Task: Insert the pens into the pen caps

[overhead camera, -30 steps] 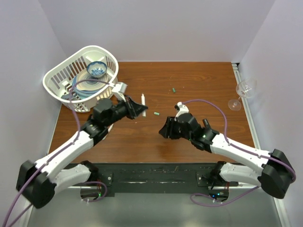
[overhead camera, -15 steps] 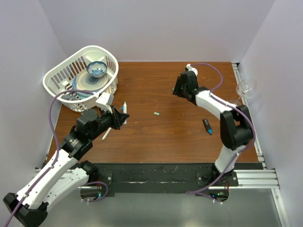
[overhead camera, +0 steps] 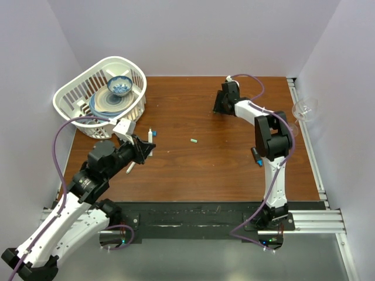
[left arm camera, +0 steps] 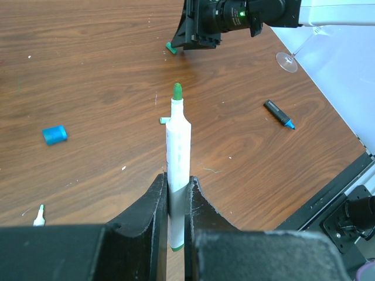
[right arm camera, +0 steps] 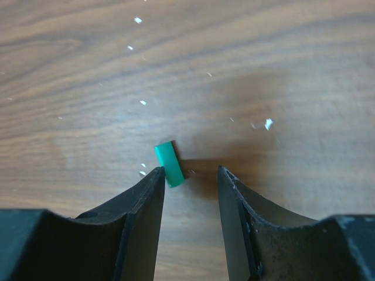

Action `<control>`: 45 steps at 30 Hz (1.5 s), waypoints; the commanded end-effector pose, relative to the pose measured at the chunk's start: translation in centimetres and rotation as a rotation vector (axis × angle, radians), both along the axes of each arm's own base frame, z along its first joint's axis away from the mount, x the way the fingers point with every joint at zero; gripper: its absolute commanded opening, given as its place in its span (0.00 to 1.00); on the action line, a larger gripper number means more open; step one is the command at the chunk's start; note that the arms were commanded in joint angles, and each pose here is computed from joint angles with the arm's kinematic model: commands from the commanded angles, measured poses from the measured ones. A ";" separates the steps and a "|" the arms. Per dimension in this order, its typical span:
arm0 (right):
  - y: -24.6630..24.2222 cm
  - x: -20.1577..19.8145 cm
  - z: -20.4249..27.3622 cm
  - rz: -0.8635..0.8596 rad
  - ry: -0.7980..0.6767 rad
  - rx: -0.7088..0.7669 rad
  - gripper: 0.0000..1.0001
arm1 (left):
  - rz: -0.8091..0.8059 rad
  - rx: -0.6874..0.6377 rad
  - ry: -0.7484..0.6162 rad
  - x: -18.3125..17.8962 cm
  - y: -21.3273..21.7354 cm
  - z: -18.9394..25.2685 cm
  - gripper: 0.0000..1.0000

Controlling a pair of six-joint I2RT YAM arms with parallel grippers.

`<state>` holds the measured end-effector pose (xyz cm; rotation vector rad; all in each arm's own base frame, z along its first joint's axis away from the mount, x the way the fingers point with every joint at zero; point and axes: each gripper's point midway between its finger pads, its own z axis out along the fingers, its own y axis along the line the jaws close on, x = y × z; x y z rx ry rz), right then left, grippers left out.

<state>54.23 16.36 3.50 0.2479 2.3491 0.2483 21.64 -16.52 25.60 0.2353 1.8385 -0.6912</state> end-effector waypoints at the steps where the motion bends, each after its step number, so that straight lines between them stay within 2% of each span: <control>1: 1.9 1.2 1.1 0.097 -0.038 0.052 0.45 | 0.008 0.015 -0.034 0.2 0.4 0.2 0.00; 18: 6.1 0.6 0.1 0.403 -0.037 0.136 0.45 | 0.027 0.018 -0.032 0.4 0.6 0.1 0.00; 35: 7.3 1.2 -1.9 0.418 0.014 0.177 0.48 | 0.023 0.023 -0.026 0.4 0.5 -0.1 0.00; 45: 8.3 -2.0 -1.6 0.521 0.050 0.199 0.47 | 0.025 0.023 -0.026 0.5 0.5 -0.1 0.00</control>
